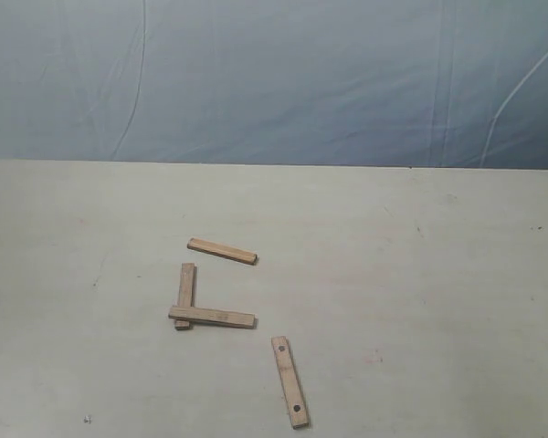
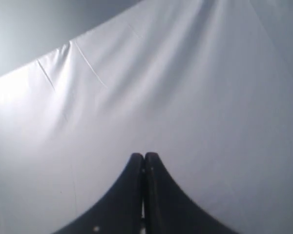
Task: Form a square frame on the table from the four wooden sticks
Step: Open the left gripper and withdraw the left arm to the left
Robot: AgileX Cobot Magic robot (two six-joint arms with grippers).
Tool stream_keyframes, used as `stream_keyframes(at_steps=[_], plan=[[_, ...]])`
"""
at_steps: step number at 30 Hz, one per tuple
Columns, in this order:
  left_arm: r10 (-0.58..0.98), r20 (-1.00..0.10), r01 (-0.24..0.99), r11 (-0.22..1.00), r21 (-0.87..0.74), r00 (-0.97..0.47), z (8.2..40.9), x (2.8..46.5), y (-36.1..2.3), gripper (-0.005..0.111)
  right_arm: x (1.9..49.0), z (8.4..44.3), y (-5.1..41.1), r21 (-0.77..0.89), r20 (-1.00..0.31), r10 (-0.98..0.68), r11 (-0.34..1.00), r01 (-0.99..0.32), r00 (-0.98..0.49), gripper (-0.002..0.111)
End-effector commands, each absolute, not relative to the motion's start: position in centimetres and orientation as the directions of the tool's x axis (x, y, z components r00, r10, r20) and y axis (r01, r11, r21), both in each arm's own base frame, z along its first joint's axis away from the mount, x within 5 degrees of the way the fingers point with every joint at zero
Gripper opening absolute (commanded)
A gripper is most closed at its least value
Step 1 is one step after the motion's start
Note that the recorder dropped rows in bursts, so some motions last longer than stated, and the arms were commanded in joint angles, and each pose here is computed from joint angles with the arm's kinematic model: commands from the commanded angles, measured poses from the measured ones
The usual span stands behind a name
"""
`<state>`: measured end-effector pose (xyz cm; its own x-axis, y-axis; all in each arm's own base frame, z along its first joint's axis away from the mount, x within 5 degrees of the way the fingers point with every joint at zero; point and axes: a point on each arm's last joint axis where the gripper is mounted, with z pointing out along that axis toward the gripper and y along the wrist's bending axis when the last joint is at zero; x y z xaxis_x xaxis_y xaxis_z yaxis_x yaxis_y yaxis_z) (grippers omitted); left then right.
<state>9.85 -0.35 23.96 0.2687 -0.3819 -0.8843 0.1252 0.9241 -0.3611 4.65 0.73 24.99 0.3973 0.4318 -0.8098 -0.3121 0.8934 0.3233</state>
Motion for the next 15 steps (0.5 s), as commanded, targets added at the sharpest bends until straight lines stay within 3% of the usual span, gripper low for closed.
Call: stream_keyframes(at_steps=[1,4,7,12,15], plan=[[-0.340,-0.875,0.285,0.926,-0.247,0.345,25.0,8.2,-1.5,0.000,5.7,27.6,1.1,0.270,-0.797,0.408,0.900,-0.342,0.445,-0.001],[-0.358,-0.897,0.264,0.920,-0.290,0.261,24.2,7.9,-1.4,0.000,7.5,30.4,1.5,0.247,-0.784,0.399,0.903,-0.351,0.476,-0.001],[-0.261,-0.952,0.207,0.952,-0.226,0.161,23.0,7.7,-1.3,0.000,10.7,33.2,2.2,0.182,-0.811,0.340,0.920,-0.348,0.475,-0.001],[-0.276,-0.945,0.212,0.948,-0.237,0.175,23.0,6.7,-1.0,0.000,19.1,35.8,4.6,0.041,-0.906,0.201,0.918,-0.395,0.374,-0.001],[-0.279,-0.946,0.215,0.946,-0.242,0.163,22.8,6.2,-1.0,0.000,24.7,35.5,6.1,0.068,-0.943,0.209,0.883,-0.464,0.258,-0.001]])
